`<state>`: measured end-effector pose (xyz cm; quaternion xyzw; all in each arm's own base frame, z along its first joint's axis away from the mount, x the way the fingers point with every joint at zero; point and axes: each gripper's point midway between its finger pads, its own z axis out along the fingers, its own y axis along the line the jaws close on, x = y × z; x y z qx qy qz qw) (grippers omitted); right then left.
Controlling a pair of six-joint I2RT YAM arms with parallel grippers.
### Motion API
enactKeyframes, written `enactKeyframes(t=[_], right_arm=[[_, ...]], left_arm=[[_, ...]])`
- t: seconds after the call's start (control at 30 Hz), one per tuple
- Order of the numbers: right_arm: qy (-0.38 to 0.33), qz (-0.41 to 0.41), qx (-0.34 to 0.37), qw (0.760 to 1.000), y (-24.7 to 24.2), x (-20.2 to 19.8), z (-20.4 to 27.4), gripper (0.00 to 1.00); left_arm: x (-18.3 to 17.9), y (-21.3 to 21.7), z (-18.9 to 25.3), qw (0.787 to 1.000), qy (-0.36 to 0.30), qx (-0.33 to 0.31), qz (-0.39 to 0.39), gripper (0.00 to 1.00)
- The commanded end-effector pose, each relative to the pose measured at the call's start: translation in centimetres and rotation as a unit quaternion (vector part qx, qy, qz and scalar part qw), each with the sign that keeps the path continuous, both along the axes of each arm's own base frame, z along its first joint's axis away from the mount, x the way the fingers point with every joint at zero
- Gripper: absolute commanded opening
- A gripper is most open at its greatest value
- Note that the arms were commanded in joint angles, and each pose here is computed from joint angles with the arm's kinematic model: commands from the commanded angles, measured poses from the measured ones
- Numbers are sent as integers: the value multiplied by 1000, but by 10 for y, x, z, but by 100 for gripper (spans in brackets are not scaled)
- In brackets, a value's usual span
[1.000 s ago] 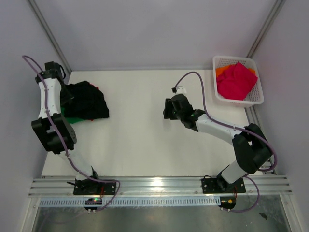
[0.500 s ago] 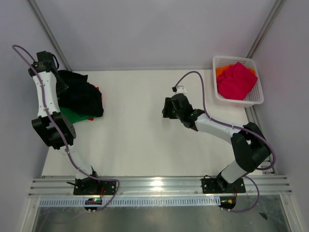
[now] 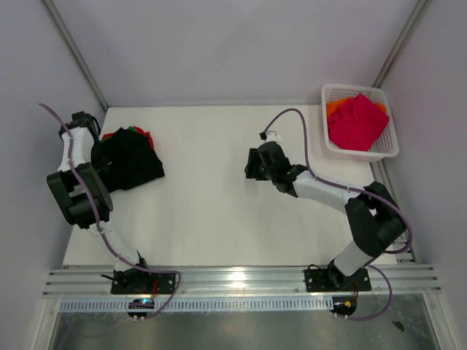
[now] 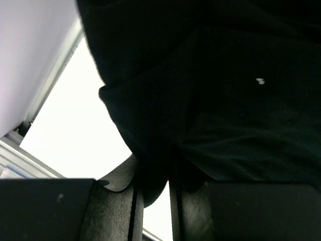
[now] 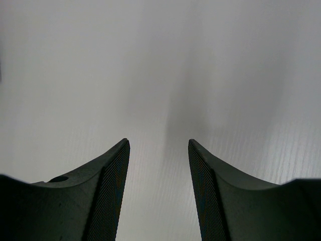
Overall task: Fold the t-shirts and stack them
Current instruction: Put the neatly folded tshirt into the corner of the board with the left arm
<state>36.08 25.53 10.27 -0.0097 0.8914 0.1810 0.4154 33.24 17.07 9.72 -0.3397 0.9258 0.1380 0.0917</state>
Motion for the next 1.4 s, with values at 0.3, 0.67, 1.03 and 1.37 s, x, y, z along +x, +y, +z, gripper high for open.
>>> enactKeyframes(t=[0.3,0.67,1.03,1.37], right_arm=[[-27,-4,13,1000,5,12,21,55],[-18,-11,-10,1000,-7,6,20,55],[-18,-17,-30,999,-21,-4,19,55],[-8,-14,-18,1000,-21,-12,11,55]], left_arm=[[56,39,56,995,-77,56,26,16],[46,61,27,995,-36,62,72,15],[53,81,34,991,-63,36,109,16],[67,25,30,983,-126,-102,81,49]])
